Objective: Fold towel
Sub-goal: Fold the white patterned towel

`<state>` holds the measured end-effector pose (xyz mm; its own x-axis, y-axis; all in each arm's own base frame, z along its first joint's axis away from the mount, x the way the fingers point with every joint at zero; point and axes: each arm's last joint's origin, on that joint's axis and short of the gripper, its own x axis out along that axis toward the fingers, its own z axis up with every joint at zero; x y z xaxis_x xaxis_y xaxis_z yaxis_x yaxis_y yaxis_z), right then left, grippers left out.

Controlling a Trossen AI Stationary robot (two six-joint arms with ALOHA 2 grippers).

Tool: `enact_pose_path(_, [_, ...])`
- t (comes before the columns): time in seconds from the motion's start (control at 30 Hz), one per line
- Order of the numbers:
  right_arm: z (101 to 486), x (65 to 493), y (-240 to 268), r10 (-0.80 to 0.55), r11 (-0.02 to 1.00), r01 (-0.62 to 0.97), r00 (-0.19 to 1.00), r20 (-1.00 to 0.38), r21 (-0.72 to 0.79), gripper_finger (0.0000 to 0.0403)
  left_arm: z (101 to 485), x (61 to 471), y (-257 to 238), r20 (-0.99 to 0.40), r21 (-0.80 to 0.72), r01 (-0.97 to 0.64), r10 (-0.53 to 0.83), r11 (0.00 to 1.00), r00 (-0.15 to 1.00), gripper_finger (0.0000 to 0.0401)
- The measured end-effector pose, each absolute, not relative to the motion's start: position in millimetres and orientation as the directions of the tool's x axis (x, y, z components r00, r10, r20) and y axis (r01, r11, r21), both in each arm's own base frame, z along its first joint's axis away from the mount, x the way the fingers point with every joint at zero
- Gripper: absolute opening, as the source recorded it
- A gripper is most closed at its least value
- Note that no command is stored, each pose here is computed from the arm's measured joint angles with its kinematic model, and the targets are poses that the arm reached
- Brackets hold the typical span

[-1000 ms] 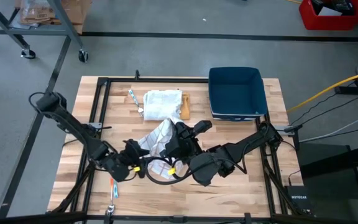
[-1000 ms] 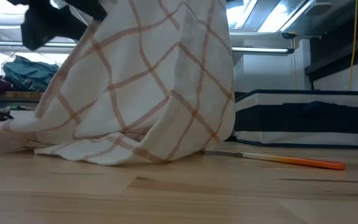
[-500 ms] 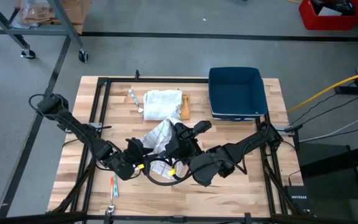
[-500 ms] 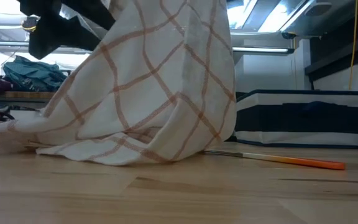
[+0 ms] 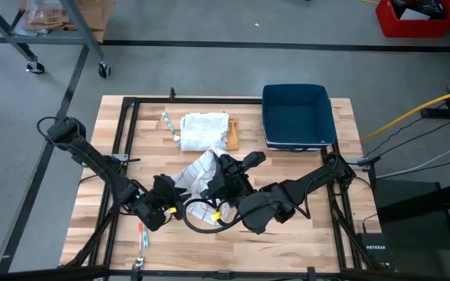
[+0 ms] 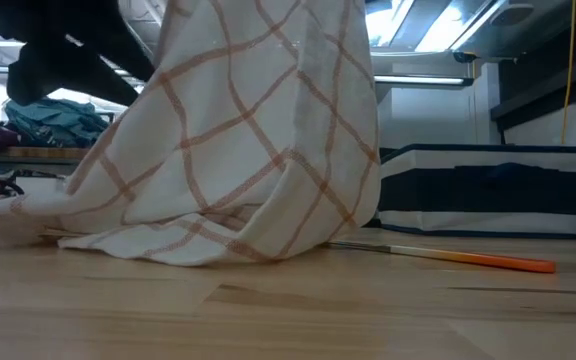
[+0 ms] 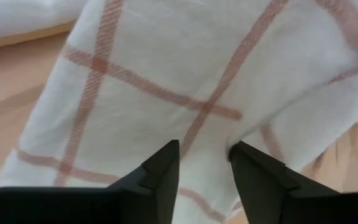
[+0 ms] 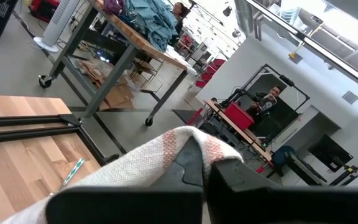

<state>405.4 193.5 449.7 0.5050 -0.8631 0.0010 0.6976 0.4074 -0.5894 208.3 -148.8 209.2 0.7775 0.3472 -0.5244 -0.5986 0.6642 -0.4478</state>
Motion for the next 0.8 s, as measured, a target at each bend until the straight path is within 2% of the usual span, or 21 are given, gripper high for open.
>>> enact_pose_path(0.4, [449.7, 405.4, 193.5, -0.863, 0.407, 0.697, 0.505, 0.001, -0.590, 0.0001, 214.1, 209.5, -135.7, -0.489, -0.372, -0.627, 0.430, 0.685, 0.759, 0.0068])
enact_pose_path(0.6, [449.7, 405.4, 193.5, -0.863, 0.408, 0.697, 0.505, 0.001, -0.590, 0.0001, 217.9, 214.1, -142.6, -0.498, -0.400, -0.558, 0.339, 0.727, 0.798, 0.0050])
enact_pose_path(0.7, [449.7, 405.8, 193.8, -0.854, 0.419, 0.690, 0.520, 0.002, -0.590, 0.0001, 218.5, 214.7, -147.3, -0.529, -0.415, -0.509, 0.256, 0.754, 0.809, 0.0050])
enact_pose_path(0.8, [449.8, 406.6, 194.3, -0.836, 0.444, 0.680, 0.549, 0.004, -0.584, 0.0001, 217.4, 214.8, -147.9, -0.544, -0.392, -0.494, 0.238, 0.776, 0.805, 0.0054])
